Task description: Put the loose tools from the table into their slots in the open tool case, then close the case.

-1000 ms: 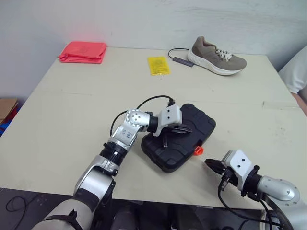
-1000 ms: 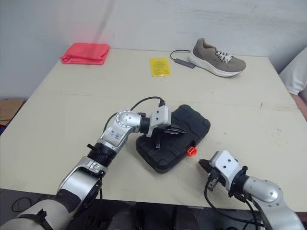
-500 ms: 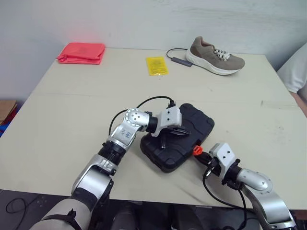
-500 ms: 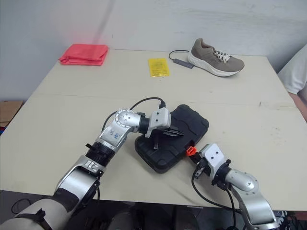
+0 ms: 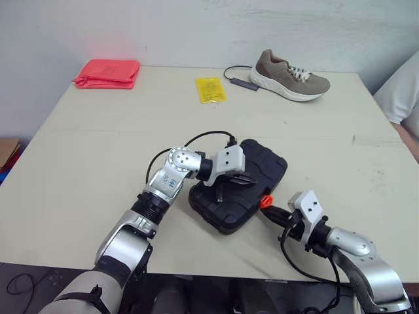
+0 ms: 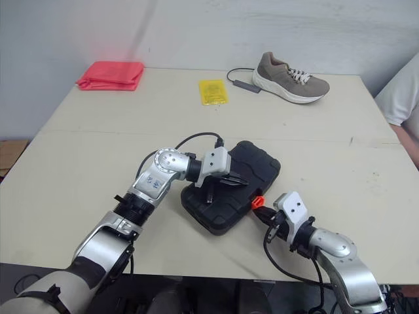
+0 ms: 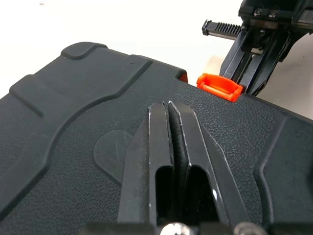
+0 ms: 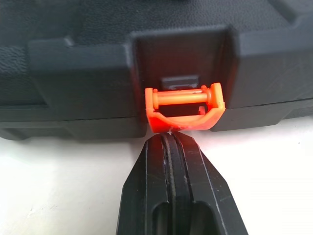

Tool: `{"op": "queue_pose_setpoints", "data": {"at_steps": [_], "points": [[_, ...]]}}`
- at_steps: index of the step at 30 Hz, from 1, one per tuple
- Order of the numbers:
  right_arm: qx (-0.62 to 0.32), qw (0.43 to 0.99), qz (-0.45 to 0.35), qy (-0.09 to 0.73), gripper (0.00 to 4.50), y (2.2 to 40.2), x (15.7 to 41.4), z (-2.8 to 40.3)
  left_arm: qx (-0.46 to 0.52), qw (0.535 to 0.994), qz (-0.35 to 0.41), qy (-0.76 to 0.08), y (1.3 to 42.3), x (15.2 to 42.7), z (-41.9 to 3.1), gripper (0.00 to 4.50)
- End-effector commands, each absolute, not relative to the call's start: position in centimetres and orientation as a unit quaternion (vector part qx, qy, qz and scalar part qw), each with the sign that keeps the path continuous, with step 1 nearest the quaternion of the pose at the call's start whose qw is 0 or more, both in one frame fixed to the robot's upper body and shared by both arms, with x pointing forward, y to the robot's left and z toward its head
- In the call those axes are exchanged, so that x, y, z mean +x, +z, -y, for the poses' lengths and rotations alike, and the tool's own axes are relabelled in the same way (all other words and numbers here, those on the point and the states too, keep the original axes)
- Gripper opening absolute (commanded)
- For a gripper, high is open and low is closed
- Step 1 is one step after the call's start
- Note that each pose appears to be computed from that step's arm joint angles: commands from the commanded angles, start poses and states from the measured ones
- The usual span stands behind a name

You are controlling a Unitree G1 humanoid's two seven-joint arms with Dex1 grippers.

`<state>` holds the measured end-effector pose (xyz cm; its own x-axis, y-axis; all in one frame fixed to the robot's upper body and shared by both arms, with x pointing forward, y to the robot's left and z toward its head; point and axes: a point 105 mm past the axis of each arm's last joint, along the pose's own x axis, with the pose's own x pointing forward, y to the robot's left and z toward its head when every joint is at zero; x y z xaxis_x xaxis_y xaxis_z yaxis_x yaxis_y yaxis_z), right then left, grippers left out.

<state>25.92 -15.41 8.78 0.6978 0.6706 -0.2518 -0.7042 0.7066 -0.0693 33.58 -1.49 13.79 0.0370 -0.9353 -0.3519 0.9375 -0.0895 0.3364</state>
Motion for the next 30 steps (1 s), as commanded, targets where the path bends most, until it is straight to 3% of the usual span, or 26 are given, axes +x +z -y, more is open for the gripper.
{"op": "queue_pose_setpoints", "data": {"at_steps": [1, 16, 24, 27, 30], "points": [[-0.095, 0.909, -0.005, 0.407, 0.00, 13.8, 25.7, 14.0, 0.253, 0.659, -0.096, -0.702, 8.7, 32.6, 0.6, 0.08], [-0.120, 0.904, -0.021, 0.409, 0.00, 13.7, 26.8, 15.1, 0.253, 0.665, -0.098, -0.696, 8.3, 32.6, 0.0, 0.08], [-0.149, 0.900, -0.036, 0.408, 0.00, 15.0, 25.0, 17.8, 0.186, 0.701, 0.054, -0.686, 14.3, 33.6, -0.9, 0.08], [-0.182, 0.896, -0.044, 0.402, 0.97, 16.1, 23.9, 19.7, 0.187, 0.706, 0.108, -0.674, 17.1, 33.6, -3.4, 0.91], [-0.237, 0.893, -0.049, 0.379, 2.41, 17.1, 23.1, 22.6, 0.193, 0.744, 0.120, -0.629, 18.9, 34.3, -7.9, 2.21]]}}
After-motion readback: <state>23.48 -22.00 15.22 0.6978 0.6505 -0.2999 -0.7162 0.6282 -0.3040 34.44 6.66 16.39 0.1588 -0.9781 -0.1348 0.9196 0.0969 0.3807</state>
